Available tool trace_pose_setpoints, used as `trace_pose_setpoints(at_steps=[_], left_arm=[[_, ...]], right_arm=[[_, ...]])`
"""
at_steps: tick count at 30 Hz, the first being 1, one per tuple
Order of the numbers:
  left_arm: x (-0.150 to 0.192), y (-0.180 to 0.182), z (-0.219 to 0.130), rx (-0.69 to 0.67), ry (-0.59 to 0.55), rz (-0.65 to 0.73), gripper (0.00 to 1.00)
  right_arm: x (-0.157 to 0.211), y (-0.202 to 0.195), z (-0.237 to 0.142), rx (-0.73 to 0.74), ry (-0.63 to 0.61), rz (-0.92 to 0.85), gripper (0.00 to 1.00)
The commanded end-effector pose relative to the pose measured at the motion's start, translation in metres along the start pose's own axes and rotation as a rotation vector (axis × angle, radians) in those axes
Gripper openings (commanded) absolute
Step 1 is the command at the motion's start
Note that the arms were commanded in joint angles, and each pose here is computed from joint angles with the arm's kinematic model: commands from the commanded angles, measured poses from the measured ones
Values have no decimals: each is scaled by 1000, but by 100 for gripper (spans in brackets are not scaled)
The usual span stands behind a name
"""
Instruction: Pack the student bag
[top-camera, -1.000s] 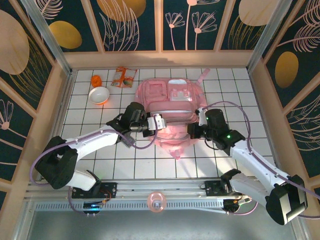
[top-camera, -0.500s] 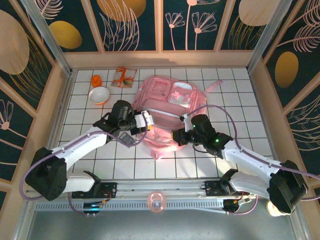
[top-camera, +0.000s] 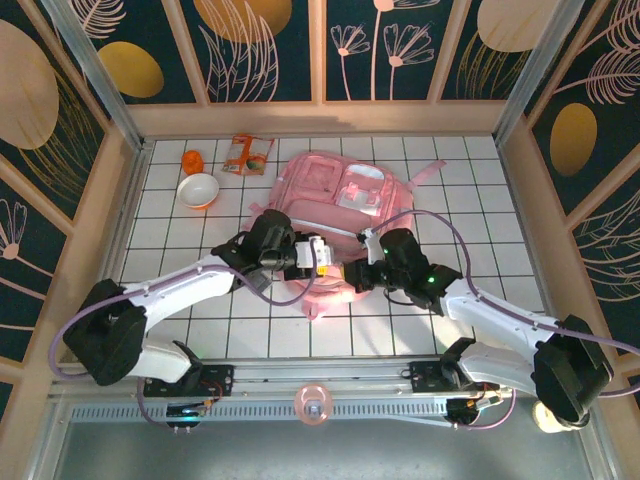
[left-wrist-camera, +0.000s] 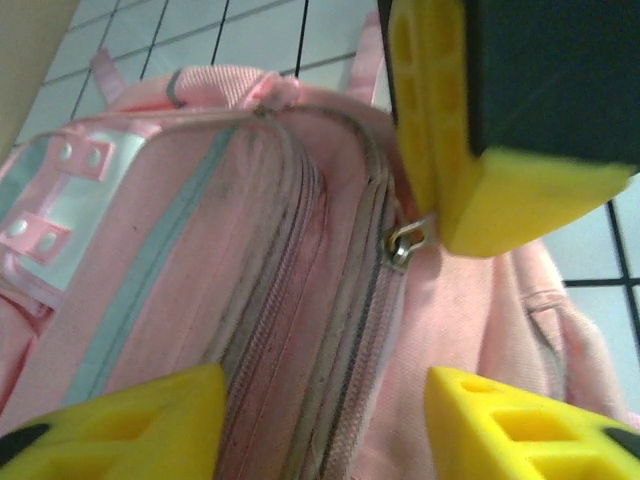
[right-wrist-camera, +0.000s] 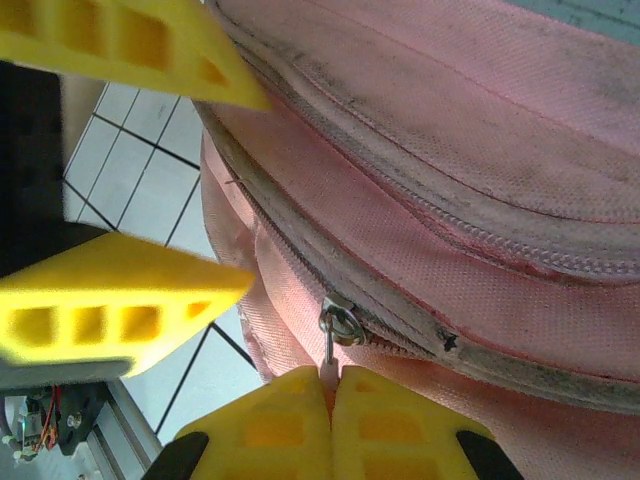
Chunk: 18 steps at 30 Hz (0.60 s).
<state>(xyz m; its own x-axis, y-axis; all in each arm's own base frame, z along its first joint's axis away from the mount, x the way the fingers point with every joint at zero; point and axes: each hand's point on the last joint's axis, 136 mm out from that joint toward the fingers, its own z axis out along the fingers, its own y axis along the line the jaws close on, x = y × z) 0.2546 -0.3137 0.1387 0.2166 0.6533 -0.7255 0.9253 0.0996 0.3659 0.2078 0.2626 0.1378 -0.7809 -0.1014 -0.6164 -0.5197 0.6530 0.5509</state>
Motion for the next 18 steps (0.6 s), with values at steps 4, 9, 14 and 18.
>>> trace_pose_setpoints(at_steps=[4,9,14,18], left_arm=[[6,14,2,-98,24,29,24],[-1,21,-13,-168,-5,51,0],[-5,16,-16,-140,-27,50,0],[-17,11,-14,-93,-77,37,0]], right_arm=[[-13,2,-18,3,-36,-39,0],[-12,-20,-28,63,-32,-11,0],[-9,-21,-25,45,-15,0,0],[-12,-10,-17,-14,-16,1,0]])
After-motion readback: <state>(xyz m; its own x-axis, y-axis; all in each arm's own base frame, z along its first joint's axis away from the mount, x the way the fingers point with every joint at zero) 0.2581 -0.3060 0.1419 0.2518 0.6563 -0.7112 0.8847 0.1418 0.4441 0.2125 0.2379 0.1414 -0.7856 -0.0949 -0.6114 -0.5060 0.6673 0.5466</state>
